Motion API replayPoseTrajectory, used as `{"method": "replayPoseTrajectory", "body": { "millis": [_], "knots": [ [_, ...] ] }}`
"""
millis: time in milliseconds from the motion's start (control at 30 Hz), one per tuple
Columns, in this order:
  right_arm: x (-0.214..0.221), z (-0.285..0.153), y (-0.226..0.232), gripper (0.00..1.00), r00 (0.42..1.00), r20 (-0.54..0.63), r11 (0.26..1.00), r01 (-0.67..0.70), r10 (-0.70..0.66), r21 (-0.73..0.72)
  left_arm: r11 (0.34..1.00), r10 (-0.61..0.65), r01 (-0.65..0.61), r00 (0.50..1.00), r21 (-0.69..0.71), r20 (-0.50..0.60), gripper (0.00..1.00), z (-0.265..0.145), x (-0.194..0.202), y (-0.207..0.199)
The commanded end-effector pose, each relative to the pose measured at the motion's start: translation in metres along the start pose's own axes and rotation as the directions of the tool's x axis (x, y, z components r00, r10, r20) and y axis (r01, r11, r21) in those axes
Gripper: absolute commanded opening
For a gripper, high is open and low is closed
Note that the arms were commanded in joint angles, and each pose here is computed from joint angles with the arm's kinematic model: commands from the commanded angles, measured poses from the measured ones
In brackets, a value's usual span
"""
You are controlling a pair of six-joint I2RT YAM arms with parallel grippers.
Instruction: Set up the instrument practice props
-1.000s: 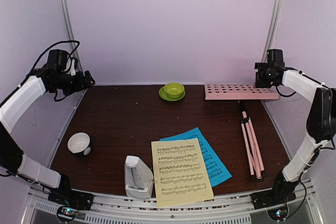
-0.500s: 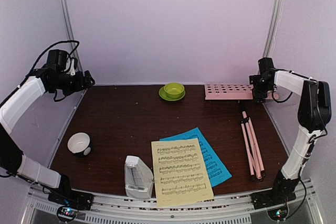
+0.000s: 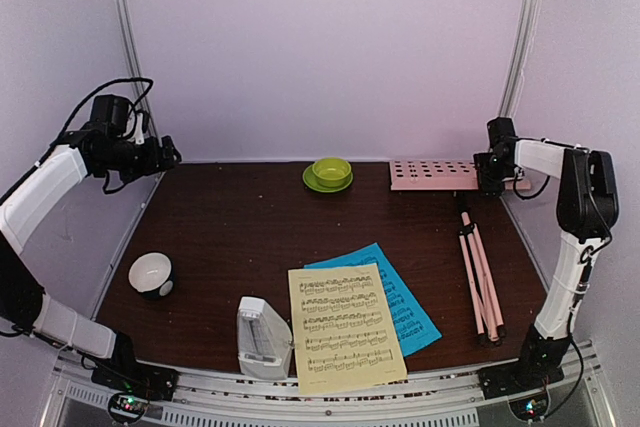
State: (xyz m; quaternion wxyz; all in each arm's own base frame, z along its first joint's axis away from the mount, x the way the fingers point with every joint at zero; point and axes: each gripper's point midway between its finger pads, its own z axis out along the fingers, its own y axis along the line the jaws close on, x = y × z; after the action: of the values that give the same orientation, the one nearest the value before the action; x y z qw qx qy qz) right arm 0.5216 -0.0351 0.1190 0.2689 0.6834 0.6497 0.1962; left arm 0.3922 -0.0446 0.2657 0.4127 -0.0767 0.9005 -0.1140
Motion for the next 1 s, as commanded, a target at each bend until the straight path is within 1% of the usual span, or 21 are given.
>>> {"method": "replayPoseTrajectory", "body": {
  "millis": [0, 100, 233, 300, 367, 433, 500, 633, 733, 833, 967],
  "knots": [
    [-0.011, 0.004, 0.003, 0.70, 0.998, 0.039, 0.998, -0.038, 0.039, -0.041, 1.000, 0.025, -0.025, 0.999, 0.014, 0.049, 0.96, -0.002, -0.017, -0.003],
    [-0.010, 0.006, -0.003, 0.63, 0.998, 0.037, 0.998, -0.050, 0.051, -0.028, 0.999, 0.030, -0.031, 0.998, 0.017, 0.052, 0.96, -0.001, -0.020, -0.004],
    [-0.009, 0.008, -0.008, 0.49, 0.997, 0.029, 0.997, -0.068, 0.069, -0.026, 0.999, 0.037, -0.039, 0.998, 0.023, 0.055, 0.96, -0.001, -0.023, -0.006],
    [-0.008, 0.006, -0.008, 0.41, 0.997, 0.028, 0.997, -0.067, 0.068, -0.033, 0.999, 0.038, -0.040, 0.998, 0.024, 0.058, 0.96, -0.001, -0.024, -0.006],
    [-0.007, 0.004, -0.003, 0.29, 0.997, 0.020, 0.996, -0.067, 0.068, -0.056, 0.999, 0.040, -0.041, 0.998, 0.027, 0.056, 0.96, 0.000, -0.025, -0.007],
    [-0.006, 0.000, 0.002, 0.20, 0.998, 0.007, 0.994, -0.069, 0.070, -0.089, 0.999, 0.041, -0.043, 0.998, 0.031, 0.055, 0.96, 0.000, -0.025, -0.007],
    [-0.005, -0.005, 0.008, 0.15, 0.998, -0.005, 0.990, -0.069, 0.069, -0.121, 0.998, 0.041, -0.043, 0.998, 0.034, 0.054, 0.96, 0.000, -0.024, -0.008],
    [-0.004, -0.023, 0.026, 0.12, 0.998, -0.019, 0.975, -0.058, 0.056, -0.213, 0.998, 0.043, -0.046, 0.997, 0.053, 0.061, 0.96, 0.000, -0.026, -0.012],
    [-0.006, -0.045, 0.050, 0.10, 0.998, -0.021, 0.945, -0.059, 0.055, -0.322, 0.996, 0.044, -0.050, 0.996, 0.074, 0.075, 0.96, -0.002, -0.030, -0.016],
    [-0.007, -0.074, 0.076, 0.07, 0.997, -0.040, 0.891, -0.077, 0.066, -0.447, 0.993, 0.047, -0.056, 0.995, 0.099, 0.089, 0.96, -0.005, -0.034, -0.021],
    [-0.002, -0.113, 0.108, 0.05, 0.995, -0.083, 0.802, -0.095, 0.056, -0.590, 0.989, 0.043, -0.057, 0.994, 0.137, 0.102, 0.95, -0.010, -0.039, -0.029]
  ]
}}
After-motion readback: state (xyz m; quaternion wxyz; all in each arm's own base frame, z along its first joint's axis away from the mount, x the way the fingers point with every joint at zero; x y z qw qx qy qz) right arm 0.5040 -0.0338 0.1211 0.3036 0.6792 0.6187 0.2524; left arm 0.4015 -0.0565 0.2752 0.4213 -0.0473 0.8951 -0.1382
